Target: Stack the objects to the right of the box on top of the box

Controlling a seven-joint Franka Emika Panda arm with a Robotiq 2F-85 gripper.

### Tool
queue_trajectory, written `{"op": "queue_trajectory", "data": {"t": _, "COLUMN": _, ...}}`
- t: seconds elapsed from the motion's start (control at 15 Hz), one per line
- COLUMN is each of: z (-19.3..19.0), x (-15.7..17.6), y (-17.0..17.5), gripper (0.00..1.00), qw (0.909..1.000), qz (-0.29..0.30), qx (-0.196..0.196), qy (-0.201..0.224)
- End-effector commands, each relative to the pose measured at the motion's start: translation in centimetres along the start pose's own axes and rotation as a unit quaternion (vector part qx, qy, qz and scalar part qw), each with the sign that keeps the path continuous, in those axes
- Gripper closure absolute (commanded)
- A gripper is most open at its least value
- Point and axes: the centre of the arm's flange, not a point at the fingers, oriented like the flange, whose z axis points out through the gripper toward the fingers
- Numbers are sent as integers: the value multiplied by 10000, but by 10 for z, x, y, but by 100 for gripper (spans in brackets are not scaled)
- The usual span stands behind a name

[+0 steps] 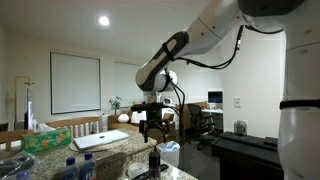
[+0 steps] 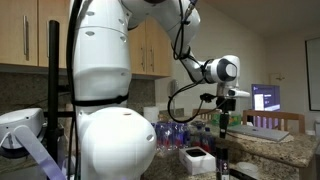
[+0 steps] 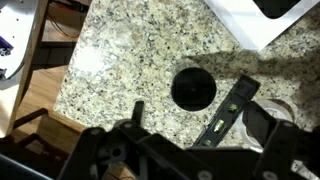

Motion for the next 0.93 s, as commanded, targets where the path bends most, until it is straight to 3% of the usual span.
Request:
{"op": "queue_trajectory", "data": {"t": 0.0, "z": 5, "x": -4, "y": 11, "gripper": 0, "qw": 9992, "qz": 282, "qx": 8, "qy": -266}}
{"op": "queue_trajectory", "data": {"t": 0.33, "z": 26, "x": -16, "y": -2, "gripper": 0, "qw": 9978, "qz": 237, "qx": -5, "qy": -614}}
{"op": "queue_trajectory", "data": {"t": 0.6, "z": 38, "x": -15, "y": 14, "gripper": 0, "qw": 9956, "qz": 422, "qx": -114, "qy": -834}}
{"op": "queue_trajectory", "data": {"t": 0.87, "z": 53, "x": -9, "y": 22, "gripper": 0, "qw": 9954, "qz": 612, "qx": -19, "qy": -731}}
